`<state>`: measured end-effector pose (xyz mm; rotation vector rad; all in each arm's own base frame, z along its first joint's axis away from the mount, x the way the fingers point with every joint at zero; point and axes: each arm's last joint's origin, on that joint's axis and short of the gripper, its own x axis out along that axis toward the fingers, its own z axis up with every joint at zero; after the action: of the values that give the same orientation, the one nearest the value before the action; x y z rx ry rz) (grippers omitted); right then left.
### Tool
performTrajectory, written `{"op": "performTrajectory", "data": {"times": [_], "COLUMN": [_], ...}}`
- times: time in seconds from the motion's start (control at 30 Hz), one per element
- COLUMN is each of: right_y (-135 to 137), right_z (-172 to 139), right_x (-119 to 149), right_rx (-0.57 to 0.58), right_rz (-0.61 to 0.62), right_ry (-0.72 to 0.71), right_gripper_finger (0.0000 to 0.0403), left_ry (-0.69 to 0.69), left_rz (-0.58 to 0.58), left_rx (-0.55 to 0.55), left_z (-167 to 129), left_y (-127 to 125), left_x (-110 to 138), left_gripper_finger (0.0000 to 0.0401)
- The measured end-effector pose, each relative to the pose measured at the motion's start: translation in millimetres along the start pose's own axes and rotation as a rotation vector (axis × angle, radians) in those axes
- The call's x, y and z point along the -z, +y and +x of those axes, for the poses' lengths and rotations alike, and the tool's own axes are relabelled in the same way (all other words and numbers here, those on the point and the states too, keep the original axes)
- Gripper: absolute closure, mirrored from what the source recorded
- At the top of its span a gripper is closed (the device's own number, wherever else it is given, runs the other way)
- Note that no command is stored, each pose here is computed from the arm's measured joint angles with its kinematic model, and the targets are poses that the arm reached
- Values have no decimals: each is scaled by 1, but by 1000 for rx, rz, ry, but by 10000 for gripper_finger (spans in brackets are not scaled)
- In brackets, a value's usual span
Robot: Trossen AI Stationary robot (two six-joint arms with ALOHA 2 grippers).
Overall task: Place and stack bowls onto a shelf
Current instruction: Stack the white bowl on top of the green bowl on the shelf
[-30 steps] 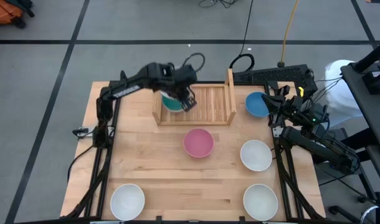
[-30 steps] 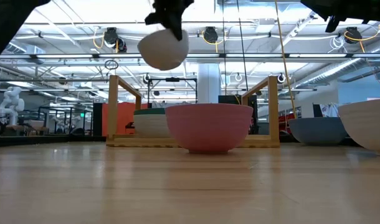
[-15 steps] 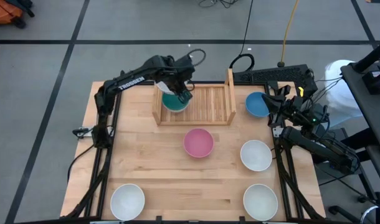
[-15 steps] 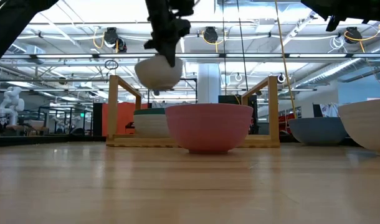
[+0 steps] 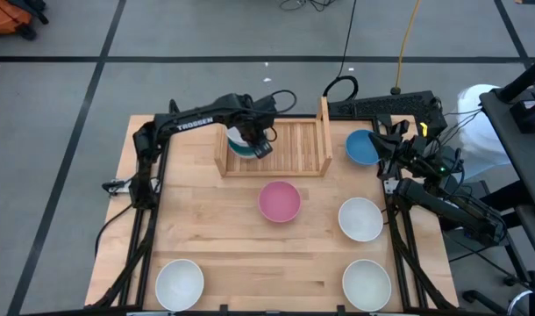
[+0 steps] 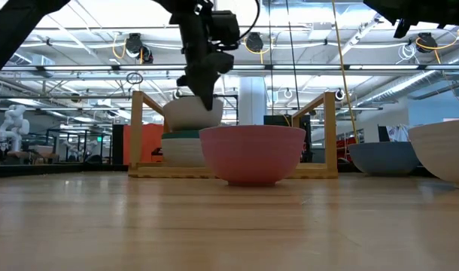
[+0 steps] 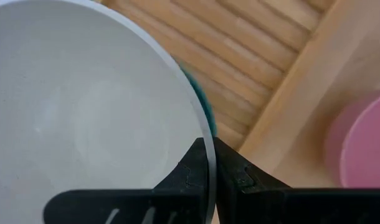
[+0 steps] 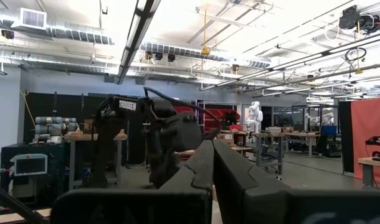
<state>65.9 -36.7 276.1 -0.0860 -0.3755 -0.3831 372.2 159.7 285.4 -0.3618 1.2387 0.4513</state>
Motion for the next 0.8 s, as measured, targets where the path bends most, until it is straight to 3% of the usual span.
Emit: {"op": "performTrajectory", "data": {"times": [0.57,0.8], "right_y": [0,0], "right_z": [0,0], "right_x": [0,0], "right_rx": [-1,-2], "right_rz": [0,0], "right_ry": [0,0], "right_gripper_finger": [403,403], "left_ry": [40,41], "left_rz": [-16,-46], "left_rx": [35,39], "left_z": [16,16], "left_y": [-1,-1], "left_x": [7,7], "left_gripper_finger": [394,349]}}
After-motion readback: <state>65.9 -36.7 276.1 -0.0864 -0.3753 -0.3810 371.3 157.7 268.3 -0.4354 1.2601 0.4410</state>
